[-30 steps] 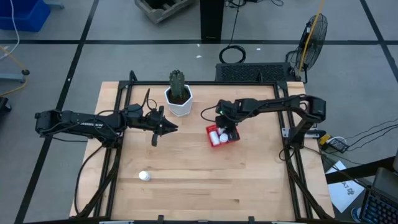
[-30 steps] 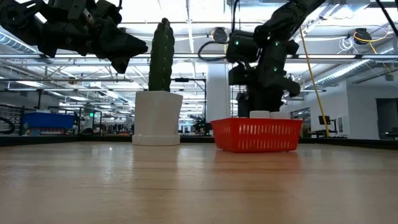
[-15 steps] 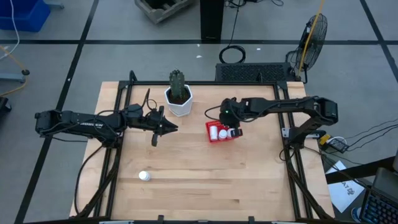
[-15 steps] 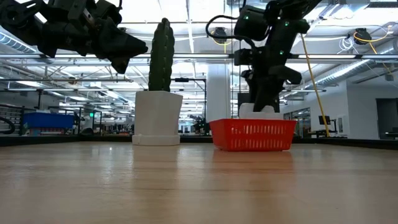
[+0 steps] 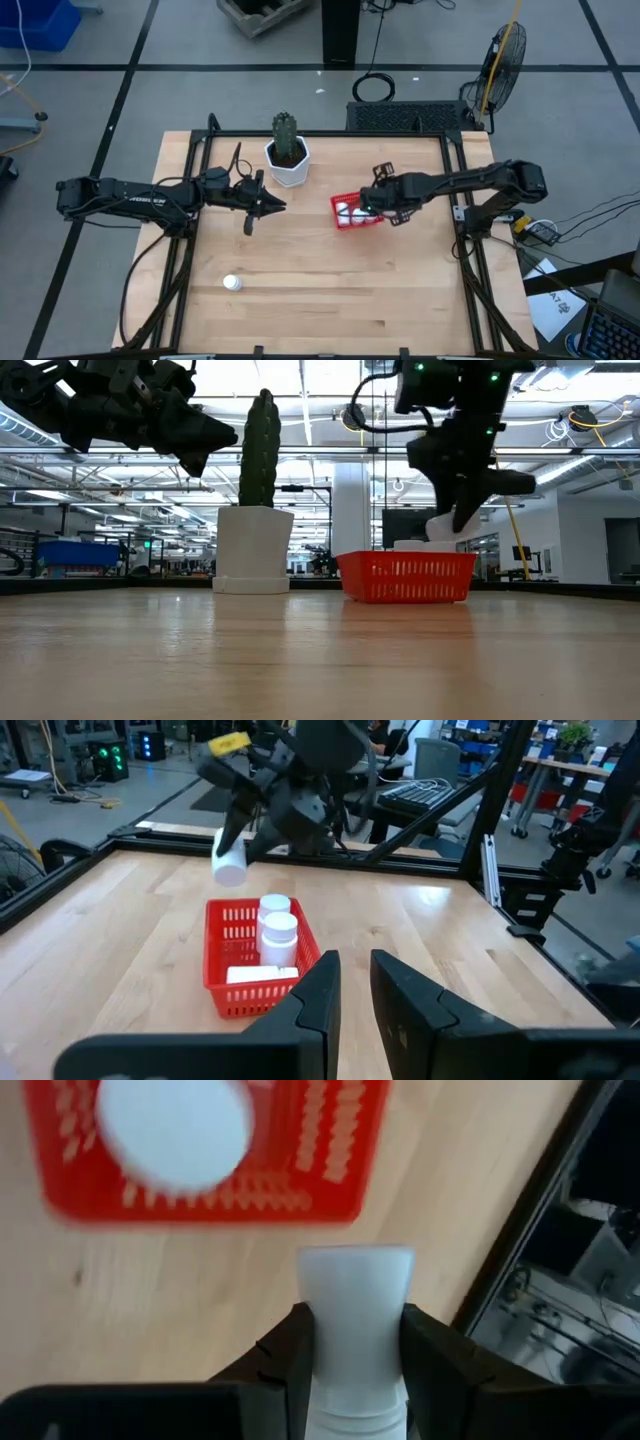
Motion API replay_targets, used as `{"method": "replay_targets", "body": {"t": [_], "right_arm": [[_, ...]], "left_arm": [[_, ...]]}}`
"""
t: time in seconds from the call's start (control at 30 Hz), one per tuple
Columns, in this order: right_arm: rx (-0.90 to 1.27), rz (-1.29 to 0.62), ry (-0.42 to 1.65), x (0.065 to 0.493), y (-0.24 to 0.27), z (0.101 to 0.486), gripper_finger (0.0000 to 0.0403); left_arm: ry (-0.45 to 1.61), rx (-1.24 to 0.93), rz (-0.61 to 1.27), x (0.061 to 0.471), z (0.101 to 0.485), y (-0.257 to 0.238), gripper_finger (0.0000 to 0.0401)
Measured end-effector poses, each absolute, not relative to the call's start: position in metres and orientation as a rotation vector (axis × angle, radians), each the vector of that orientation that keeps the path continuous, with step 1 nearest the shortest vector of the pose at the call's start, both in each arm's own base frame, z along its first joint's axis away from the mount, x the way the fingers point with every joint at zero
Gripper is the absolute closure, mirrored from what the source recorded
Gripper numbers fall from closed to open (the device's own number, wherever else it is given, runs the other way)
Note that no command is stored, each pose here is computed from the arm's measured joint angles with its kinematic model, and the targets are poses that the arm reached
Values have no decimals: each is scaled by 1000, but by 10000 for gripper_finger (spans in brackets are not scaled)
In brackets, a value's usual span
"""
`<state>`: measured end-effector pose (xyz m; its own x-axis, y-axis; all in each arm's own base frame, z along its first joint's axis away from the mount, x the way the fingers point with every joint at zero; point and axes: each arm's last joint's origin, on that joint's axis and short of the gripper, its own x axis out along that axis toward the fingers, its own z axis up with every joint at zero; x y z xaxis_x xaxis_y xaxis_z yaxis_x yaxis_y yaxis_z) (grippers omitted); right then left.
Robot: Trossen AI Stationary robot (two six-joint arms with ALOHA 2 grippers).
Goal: Pick and place pill bottles into a basket
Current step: Remove the white pill bottle from the red bin
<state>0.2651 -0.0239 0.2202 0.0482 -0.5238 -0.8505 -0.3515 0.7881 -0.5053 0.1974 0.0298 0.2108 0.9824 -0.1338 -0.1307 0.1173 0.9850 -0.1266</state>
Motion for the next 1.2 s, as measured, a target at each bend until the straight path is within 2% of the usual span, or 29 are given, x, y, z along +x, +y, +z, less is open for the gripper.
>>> {"method": "replay_targets", "body": {"t": [0.33,0.53,0.67,0.8,0.9,1.2], "right_arm": [[-792,-103,1921,228,-19,211,293],[-842,40,2281,207,-19,169,292],[-882,124,2449,205,-19,139,294],[-902,147,2527,210,-19,118,295],[-855,272,2545,214,-12,106,293],[-824,425,2393,227,9,98,289]], "left_arm": [[117,-118,-128,198,213,30,339],[120,-138,-131,198,213,29,339],[122,-138,-142,198,213,27,339],[123,-138,-158,198,213,25,339],[123,-139,-166,199,213,23,339],[118,-140,-183,199,214,20,339]]}}
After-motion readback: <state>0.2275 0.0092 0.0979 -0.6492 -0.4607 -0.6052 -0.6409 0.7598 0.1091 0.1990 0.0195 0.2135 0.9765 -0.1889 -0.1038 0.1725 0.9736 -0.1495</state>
